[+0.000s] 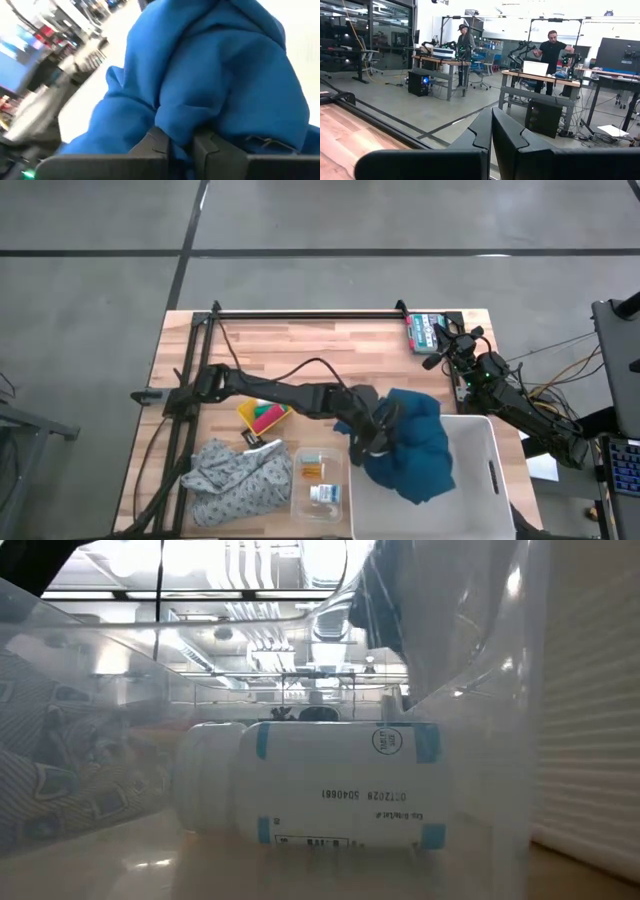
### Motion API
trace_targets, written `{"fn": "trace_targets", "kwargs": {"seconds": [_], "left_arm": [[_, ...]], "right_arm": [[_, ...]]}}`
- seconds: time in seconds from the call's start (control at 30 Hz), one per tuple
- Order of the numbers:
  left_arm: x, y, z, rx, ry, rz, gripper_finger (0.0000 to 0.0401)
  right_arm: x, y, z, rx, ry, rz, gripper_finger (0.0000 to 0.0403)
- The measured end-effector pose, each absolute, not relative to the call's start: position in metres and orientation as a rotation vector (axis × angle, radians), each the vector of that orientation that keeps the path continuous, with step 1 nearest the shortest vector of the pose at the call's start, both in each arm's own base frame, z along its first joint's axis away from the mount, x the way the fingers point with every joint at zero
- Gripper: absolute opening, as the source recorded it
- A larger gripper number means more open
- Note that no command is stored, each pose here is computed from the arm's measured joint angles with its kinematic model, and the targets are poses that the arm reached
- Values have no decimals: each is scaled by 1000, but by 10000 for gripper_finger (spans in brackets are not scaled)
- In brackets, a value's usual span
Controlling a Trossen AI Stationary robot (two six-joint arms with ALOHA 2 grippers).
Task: Pick & Place Medicine items
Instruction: Put the blue patient gown into the white laundry bin
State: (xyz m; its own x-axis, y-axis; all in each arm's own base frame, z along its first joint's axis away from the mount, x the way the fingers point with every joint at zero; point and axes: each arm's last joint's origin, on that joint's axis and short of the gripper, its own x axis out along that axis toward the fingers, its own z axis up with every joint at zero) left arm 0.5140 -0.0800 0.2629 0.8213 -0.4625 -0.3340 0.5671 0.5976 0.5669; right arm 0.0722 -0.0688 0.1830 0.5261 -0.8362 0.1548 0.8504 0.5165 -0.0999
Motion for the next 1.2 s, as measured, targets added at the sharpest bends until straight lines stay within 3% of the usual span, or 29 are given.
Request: {"fn": "trace_targets", "kwargs": {"seconds": [0.27,0.57,1.2], "left_arm": [[512,-79,244,720,189,-607,43],[512,-82,245,720,184,-611,96],[512,-84,245,713,173,-629,320]], "right_arm": [[72,-69,183,-171,-91,-1014,8],[72,-69,183,-171,-91,-1014,8],[72,-69,183,-171,-91,-1014,8]]}}
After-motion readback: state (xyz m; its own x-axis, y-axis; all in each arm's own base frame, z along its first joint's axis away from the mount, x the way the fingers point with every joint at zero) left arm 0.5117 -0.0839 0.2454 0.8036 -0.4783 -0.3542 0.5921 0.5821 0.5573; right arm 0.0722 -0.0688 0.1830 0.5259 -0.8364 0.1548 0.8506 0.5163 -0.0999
